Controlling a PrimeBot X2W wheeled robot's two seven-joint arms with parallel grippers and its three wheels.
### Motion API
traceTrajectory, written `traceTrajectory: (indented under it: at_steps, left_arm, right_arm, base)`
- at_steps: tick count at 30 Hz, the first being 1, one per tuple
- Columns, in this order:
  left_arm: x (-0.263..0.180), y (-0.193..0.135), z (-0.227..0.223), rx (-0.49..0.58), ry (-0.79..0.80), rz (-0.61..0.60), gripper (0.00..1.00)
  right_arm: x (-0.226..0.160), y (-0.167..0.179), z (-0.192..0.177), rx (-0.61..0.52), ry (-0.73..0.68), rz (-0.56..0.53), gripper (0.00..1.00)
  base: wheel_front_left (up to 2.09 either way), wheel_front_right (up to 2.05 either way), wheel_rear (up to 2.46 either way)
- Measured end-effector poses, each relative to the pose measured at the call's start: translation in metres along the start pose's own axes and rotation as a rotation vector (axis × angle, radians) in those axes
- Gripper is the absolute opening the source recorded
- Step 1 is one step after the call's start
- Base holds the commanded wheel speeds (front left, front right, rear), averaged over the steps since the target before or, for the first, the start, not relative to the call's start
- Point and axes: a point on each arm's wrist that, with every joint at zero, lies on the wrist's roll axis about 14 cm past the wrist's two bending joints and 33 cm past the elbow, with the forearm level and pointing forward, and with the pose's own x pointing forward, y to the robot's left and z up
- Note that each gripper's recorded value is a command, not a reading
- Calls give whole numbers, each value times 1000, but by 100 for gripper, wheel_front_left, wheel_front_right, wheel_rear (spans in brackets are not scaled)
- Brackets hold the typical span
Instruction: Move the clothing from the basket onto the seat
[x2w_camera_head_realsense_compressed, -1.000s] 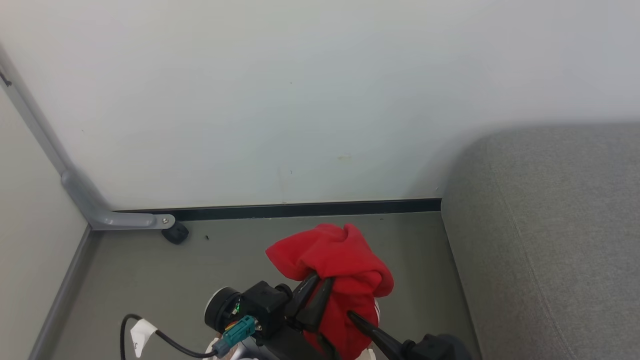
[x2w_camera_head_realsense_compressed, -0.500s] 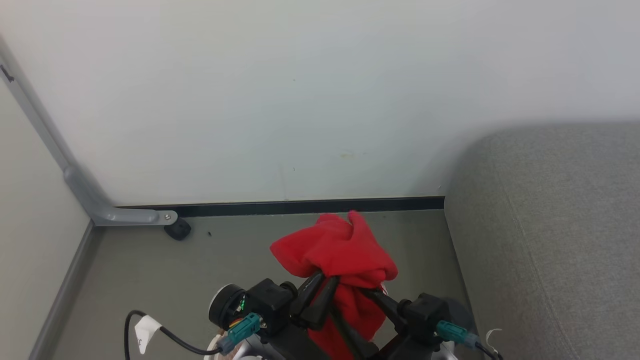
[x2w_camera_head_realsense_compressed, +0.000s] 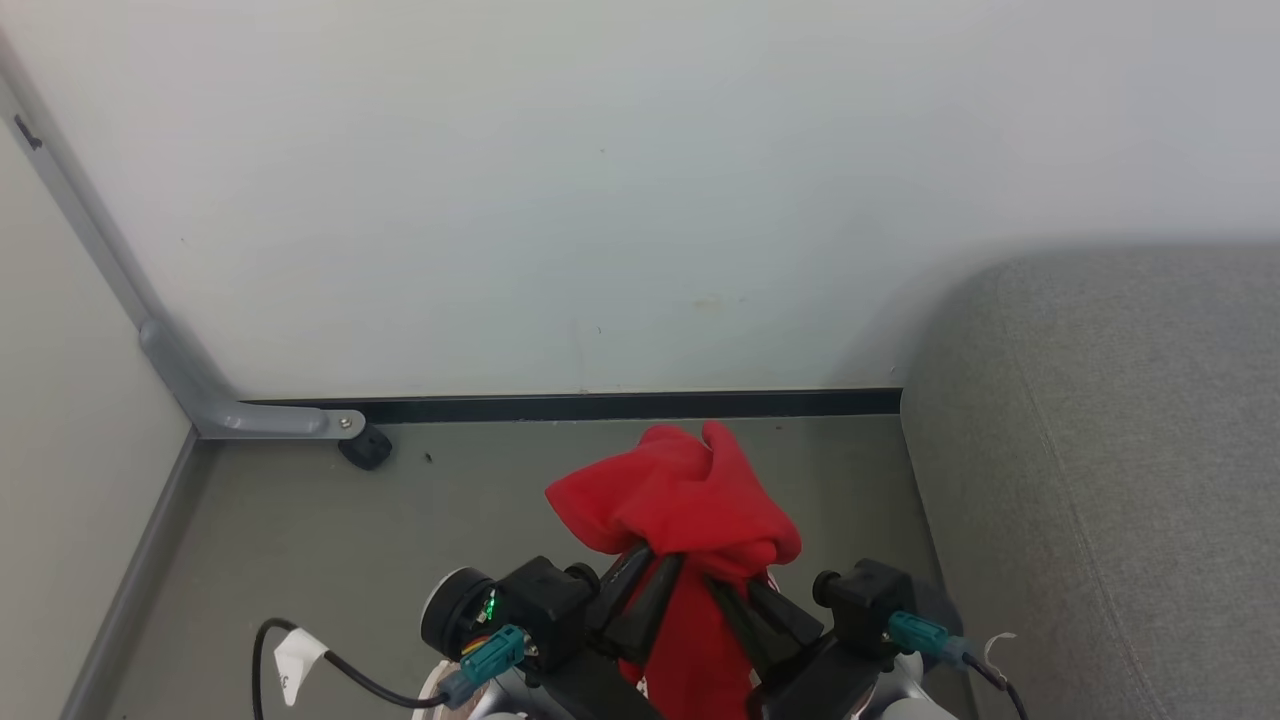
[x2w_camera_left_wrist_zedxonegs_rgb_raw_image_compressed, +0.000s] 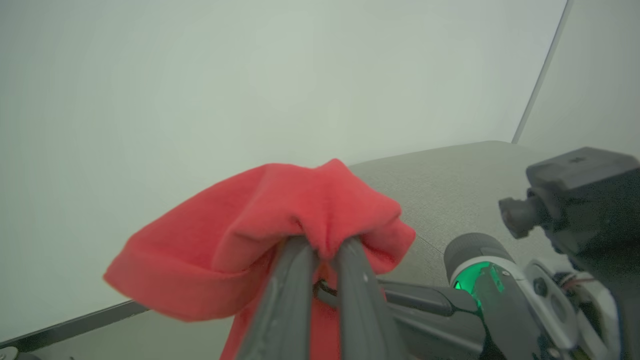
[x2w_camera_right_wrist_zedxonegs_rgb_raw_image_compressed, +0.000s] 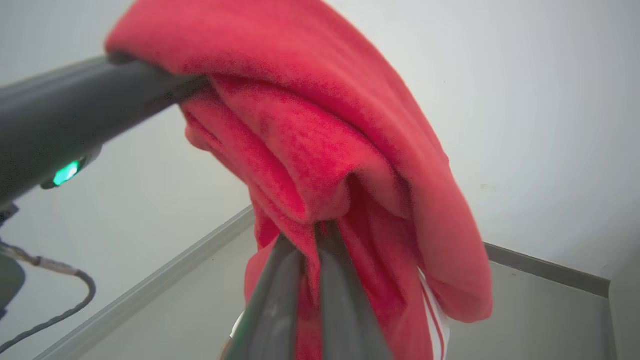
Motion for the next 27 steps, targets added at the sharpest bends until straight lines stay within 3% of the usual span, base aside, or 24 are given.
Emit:
traceTrajectory:
  at_steps: [2,3,4,5,6,12,27]
  left_arm:
    - [0,-1,-3,0,17,-4,0]
    - [0,-2,-4,1,19,-6,6]
    - [0,-2,-4,1,21,-7,36]
    - [0,-2,-5,1,23,-8,73]
    - [0,-3,-5,1,24,-9,100]
    - [-1,-3,-4,8,21,-16,100]
    - [-6,-17,-21,44,65,-68,100]
  right_arm:
    - [0,-3,1,8,-6,-10,0]
    - [1,-6,2,11,-9,-15,0]
    - [2,-8,4,12,-15,-19,0]
    - [3,-10,7,13,-23,-24,0]
    - [3,-12,7,14,-25,-29,0]
    - [5,-31,16,23,-48,-84,0]
    - [-15,-116,43,-31,-96,-293,0]
  base:
    - [0,0,0]
    - [0,0,0]
    - [0,0,0]
    - [0,0,0]
    - [0,0,0]
    - [0,0,0]
    - [0,0,0]
